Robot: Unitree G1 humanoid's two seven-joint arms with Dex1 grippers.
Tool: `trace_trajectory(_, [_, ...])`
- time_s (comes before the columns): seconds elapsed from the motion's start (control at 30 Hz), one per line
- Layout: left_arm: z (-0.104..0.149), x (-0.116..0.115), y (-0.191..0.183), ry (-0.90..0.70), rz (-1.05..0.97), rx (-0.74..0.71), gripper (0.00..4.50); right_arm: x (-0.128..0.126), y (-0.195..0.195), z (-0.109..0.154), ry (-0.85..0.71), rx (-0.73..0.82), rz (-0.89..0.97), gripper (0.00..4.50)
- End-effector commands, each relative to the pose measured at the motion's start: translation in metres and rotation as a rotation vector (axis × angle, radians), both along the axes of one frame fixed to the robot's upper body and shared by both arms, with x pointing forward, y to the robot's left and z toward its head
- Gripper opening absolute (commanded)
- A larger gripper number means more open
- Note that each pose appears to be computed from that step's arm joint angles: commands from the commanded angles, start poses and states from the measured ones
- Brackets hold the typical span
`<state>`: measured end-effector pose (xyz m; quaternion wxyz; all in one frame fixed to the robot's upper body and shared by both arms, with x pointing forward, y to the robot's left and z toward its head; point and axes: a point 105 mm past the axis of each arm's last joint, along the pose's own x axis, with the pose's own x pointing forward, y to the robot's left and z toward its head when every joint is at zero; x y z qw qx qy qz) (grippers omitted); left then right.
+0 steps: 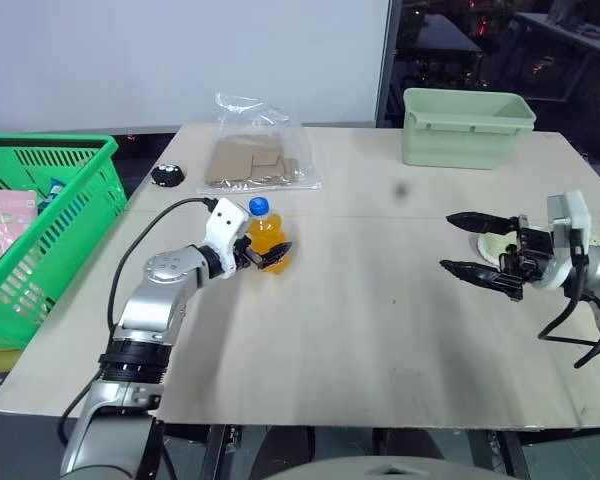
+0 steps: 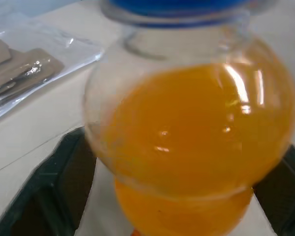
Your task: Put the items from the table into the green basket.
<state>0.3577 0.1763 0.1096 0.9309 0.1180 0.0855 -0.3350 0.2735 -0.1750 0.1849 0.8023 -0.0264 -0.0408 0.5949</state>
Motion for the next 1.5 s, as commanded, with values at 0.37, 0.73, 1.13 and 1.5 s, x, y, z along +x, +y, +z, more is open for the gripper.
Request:
trace_trajectory(0.37, [0.133,0.022,0.072,-0.495,0.472,-0.193,2.89,0.009,0.005,0.043,-0.111,0.144,0.007,4.5])
trace_trajectory(0.73, [0.222,-0.03,0.241,-0.737,1.128,0.065,2.89,0.008,0.039,0.072,-0.15,0.224,0.125,4.5])
trace_trajectory(1.13, [0.174,-0.042,0.31,-0.528,1.286,0.253,2.89,0.001,0.054,0.076,-0.15,0.232,0.166,4.5])
trace_trajectory(1.5, [0.16,-0.028,0.299,-0.53,1.212,0.226,4.45,0.001,0.049,0.074,-0.135,0.222,0.143,4.5])
